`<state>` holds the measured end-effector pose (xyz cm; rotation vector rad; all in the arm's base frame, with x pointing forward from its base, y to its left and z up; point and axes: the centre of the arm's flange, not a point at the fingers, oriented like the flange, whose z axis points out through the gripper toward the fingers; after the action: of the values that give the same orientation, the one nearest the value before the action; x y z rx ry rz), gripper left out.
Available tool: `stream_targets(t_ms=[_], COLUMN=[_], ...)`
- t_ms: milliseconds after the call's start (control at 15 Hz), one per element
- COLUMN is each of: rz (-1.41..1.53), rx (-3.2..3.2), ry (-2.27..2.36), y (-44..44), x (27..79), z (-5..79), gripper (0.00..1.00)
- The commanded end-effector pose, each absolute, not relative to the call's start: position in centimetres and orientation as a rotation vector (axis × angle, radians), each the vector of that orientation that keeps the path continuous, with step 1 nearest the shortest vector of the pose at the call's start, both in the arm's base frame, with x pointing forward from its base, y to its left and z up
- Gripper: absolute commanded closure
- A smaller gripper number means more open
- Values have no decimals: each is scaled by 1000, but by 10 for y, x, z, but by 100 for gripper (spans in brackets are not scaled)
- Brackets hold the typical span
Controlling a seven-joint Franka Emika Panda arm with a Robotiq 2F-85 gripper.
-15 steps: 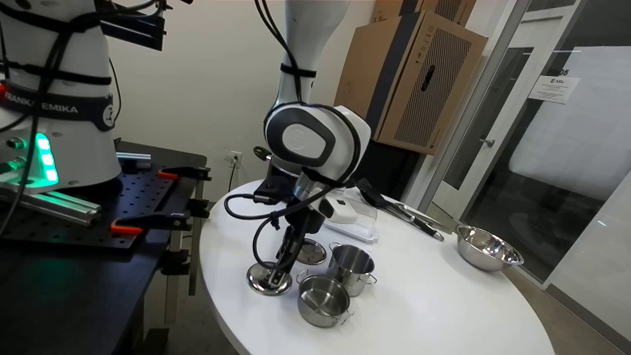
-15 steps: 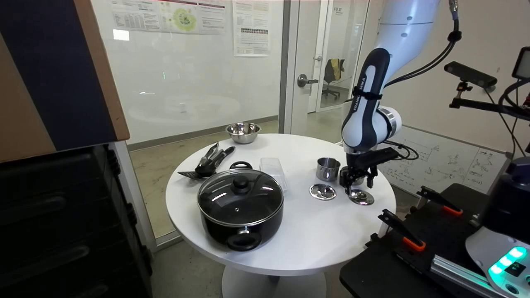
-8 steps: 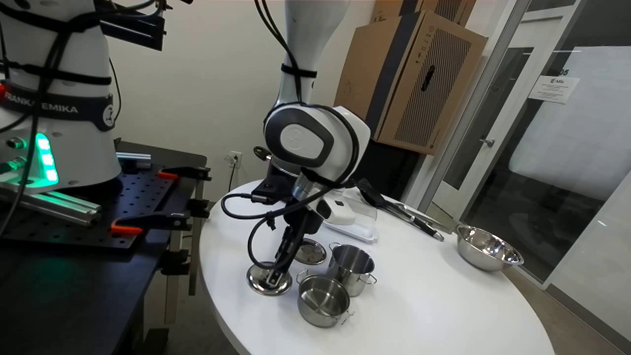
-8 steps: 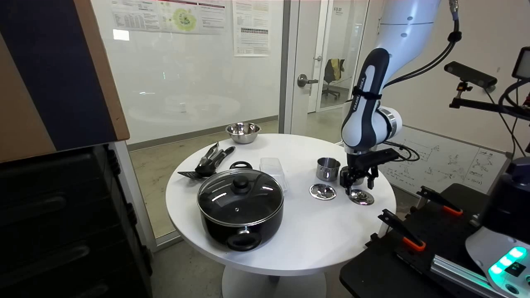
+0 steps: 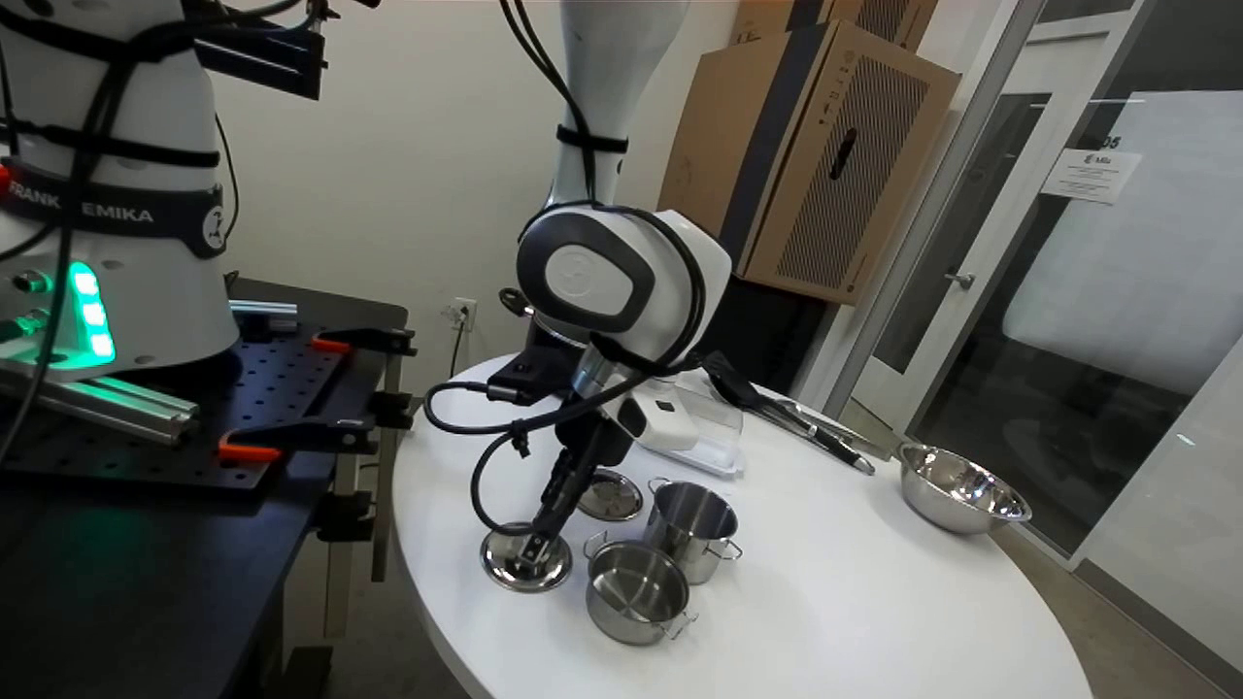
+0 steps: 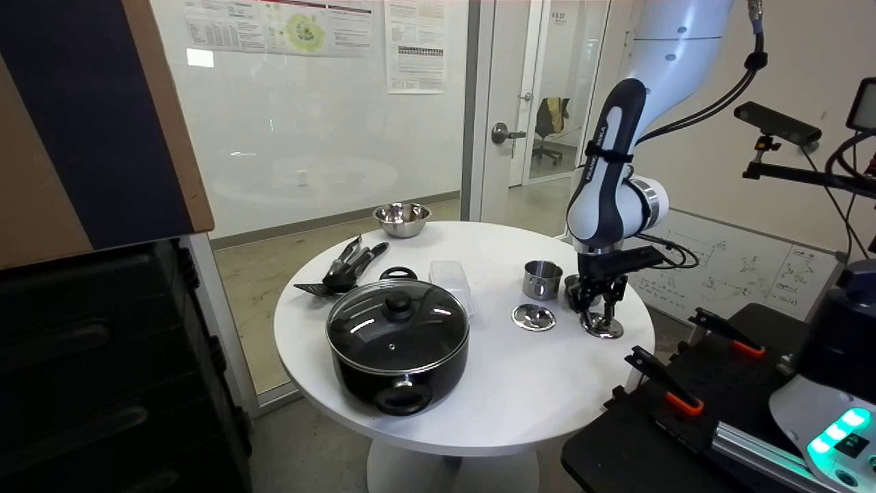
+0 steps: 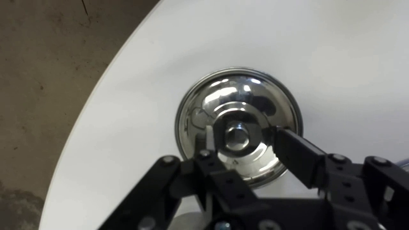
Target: Close the lid on the smaller pot
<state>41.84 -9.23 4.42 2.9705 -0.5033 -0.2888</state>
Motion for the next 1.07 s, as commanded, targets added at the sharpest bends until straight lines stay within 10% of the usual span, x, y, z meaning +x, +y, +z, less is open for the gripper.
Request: stream_targets(t_ms=[0,333,667,1000], rz=[-276,-283,-273,-275], rx=[2988,2985,2990,2990], ry=[-531,-559,-588,-596], y=[-93,-95,-98,-97], x=[413,414,416,416], z=[44,43,47,46], gripper=[47,57,99,94])
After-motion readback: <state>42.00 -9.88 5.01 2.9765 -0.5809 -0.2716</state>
